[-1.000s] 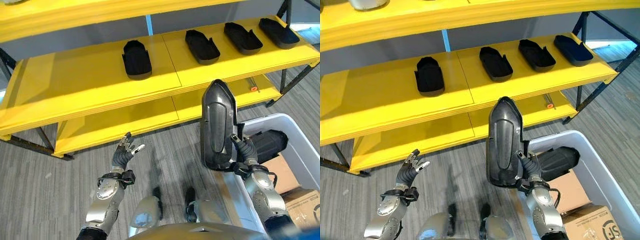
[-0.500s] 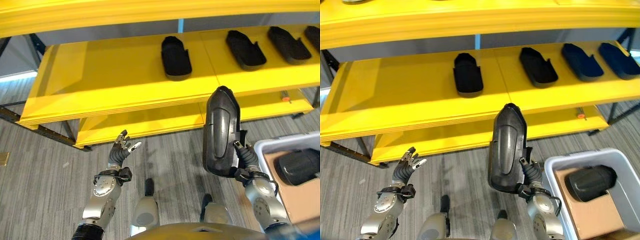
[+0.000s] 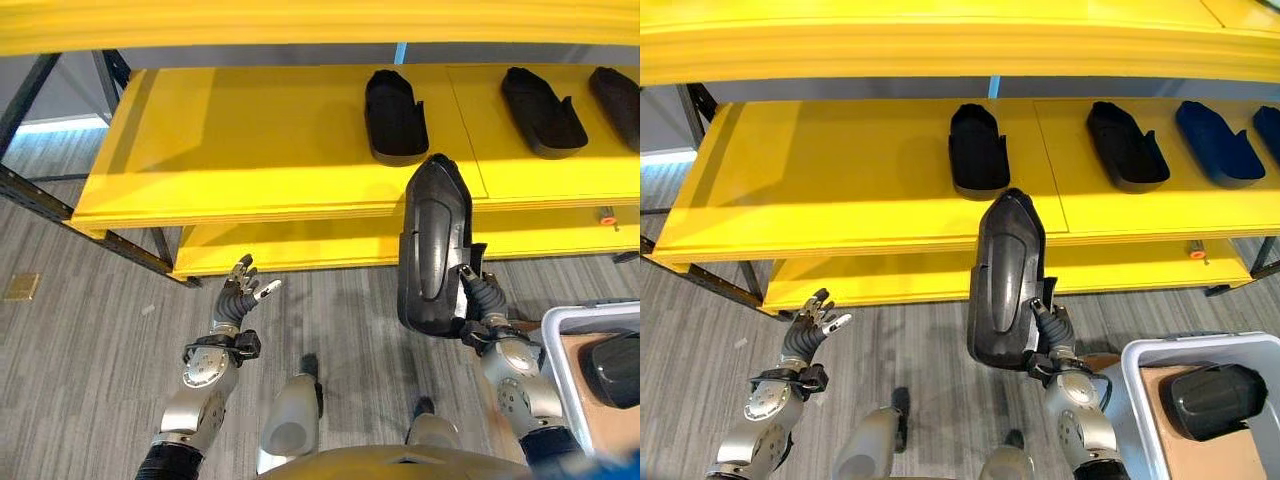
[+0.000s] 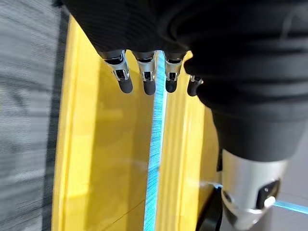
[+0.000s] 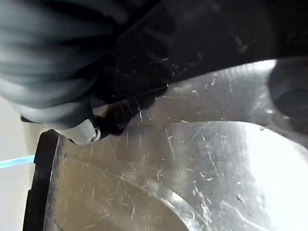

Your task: Move parts from the plastic box to the shelf.

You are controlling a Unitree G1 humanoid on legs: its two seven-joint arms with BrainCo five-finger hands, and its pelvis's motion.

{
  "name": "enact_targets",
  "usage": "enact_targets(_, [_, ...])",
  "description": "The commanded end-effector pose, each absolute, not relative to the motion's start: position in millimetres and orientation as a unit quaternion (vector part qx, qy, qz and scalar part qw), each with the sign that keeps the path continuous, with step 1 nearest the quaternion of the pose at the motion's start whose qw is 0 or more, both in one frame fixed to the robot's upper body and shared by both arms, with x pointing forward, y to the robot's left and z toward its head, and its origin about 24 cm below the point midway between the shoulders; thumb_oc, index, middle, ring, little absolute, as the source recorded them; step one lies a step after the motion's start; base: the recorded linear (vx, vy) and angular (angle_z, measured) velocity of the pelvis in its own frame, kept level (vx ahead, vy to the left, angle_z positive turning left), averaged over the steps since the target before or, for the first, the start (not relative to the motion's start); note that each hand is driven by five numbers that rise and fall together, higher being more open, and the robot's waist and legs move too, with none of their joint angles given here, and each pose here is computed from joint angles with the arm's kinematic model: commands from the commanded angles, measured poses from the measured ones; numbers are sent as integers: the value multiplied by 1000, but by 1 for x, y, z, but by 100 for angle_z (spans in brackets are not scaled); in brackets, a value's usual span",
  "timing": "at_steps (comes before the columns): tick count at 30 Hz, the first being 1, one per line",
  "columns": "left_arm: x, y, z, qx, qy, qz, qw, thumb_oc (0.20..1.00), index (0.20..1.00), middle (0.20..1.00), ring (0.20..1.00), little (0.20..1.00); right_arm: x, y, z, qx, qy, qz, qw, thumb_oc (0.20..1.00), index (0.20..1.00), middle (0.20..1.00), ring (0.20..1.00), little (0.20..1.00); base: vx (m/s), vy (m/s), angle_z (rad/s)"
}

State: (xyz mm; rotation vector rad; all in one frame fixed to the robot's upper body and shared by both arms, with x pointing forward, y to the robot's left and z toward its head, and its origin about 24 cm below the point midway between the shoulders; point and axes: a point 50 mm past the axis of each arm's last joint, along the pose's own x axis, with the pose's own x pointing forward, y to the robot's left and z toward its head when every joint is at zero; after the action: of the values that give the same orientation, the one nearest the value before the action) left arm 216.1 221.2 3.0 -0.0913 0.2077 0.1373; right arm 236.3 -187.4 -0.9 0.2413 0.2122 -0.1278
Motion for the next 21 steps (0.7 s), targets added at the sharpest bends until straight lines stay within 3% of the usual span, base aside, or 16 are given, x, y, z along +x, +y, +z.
enact_targets(1, [216, 233, 27, -20, 43, 77, 996, 1000, 1000, 1000, 1000, 1000, 248, -175, 23, 133, 39, -23, 990, 200, 200, 200, 200, 200, 116, 52, -32])
enact_targets(7, [210, 235, 22, -39, 51, 93, 994, 1000, 1000, 1000, 1000, 1000, 250, -174, 25, 117, 39, -3, 992, 200, 200, 200, 200, 200, 142, -97, -31])
enact_targets(21, [206, 224, 14, -58, 68, 75, 993, 1000, 1000, 1000, 1000, 1000, 244, -192, 24, 94, 47, -19, 994, 200, 200, 200, 200, 200, 99, -148, 16])
